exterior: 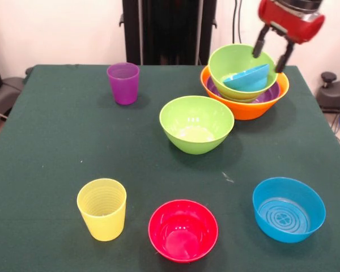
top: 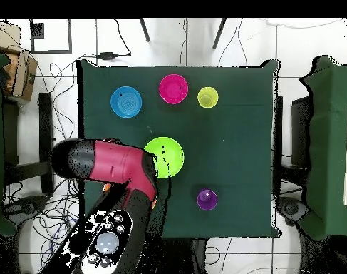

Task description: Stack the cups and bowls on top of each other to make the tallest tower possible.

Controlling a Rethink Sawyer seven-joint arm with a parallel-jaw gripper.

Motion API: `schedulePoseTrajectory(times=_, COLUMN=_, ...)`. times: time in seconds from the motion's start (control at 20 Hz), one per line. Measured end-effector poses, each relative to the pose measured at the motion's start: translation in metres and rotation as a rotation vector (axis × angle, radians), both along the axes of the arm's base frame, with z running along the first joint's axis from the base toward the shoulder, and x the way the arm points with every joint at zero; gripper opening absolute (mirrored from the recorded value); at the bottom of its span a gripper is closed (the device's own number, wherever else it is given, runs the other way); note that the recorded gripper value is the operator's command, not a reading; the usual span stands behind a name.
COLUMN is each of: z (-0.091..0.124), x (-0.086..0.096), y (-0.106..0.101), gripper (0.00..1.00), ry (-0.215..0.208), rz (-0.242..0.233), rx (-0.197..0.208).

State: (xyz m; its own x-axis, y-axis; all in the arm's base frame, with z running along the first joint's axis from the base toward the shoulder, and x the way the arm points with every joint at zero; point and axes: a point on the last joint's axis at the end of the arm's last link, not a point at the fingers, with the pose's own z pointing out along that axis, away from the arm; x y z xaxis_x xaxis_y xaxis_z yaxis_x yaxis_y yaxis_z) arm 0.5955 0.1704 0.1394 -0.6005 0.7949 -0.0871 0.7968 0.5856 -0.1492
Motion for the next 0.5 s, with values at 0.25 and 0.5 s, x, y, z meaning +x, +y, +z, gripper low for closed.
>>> schedulePoseTrajectory(times=0.25, z=-0.007, x=-0.011, y=-0.031, gripper=1.0, ry=0.0, rz=-0.055, rx=-0.005)
schedulePoseTrajectory(times=0.5, z=-0.019, x=-0.024, y=-0.062, gripper=1.0, ry=-0.01, rz=-0.105, rx=-0.019)
